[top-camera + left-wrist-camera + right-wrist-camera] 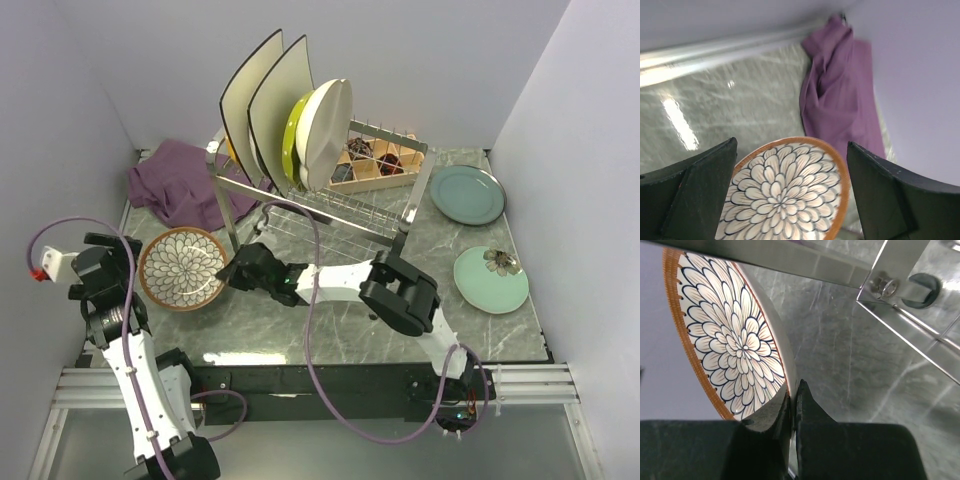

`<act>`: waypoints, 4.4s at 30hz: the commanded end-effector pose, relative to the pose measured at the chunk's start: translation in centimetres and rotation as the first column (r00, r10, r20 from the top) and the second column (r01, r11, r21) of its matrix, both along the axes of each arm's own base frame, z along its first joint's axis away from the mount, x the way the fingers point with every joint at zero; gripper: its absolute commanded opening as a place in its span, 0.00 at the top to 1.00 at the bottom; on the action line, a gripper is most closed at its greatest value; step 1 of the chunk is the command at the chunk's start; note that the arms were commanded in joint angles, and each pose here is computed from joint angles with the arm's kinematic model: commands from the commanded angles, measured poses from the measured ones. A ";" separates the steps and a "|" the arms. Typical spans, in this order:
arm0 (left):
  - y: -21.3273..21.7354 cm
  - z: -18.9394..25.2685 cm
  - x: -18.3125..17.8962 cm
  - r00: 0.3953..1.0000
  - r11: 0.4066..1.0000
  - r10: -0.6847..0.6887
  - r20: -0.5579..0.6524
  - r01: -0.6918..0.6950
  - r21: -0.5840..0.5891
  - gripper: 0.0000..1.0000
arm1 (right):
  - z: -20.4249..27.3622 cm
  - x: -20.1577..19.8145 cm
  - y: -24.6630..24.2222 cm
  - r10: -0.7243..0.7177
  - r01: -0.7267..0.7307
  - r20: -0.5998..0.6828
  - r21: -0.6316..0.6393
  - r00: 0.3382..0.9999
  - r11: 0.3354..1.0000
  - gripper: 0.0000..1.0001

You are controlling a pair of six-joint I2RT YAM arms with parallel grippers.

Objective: Unload the plates from the dish rack

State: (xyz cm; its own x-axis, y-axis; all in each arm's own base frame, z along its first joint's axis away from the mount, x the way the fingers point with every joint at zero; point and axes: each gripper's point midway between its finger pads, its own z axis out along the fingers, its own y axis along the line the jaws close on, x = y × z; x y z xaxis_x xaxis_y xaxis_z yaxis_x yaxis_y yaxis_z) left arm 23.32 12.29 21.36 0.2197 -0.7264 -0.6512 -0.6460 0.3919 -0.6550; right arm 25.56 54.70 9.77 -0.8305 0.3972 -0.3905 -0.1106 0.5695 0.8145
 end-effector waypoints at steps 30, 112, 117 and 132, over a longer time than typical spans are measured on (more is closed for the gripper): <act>2.3 -0.5 -2.9 0.939 0.917 0.341 -0.045 -0.343 -0.203 0.03 | 2.4 2.9 8.4 -0.144 0.162 -0.088 0.244 0.986 0.956 0.72; -8.8 -18.4 6.0 0.861 0.833 0.084 -0.501 -0.336 -0.439 0.99 | 21.5 -14.8 -19.5 0.074 -0.117 0.614 0.030 0.786 0.993 0.44; -8.6 -18.0 5.6 0.846 0.851 0.074 -0.528 -0.329 -0.409 0.99 | 21.5 -14.6 -19.7 0.067 -0.100 0.605 0.020 0.793 0.995 0.44; -7.9 3.4 4.0 0.994 0.987 -0.094 0.057 0.101 -0.124 0.51 | 34.6 -9.3 -25.3 -0.133 0.268 0.698 -0.086 0.703 0.960 0.35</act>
State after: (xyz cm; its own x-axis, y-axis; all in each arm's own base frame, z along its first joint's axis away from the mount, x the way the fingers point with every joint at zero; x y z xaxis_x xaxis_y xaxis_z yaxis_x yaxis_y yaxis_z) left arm 27.04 3.51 17.34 0.1743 -0.9057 -0.3864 -0.7418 0.1373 -0.6564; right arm 14.38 32.88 38.27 -0.3487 0.3625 -0.8643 -0.5293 0.6849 0.5007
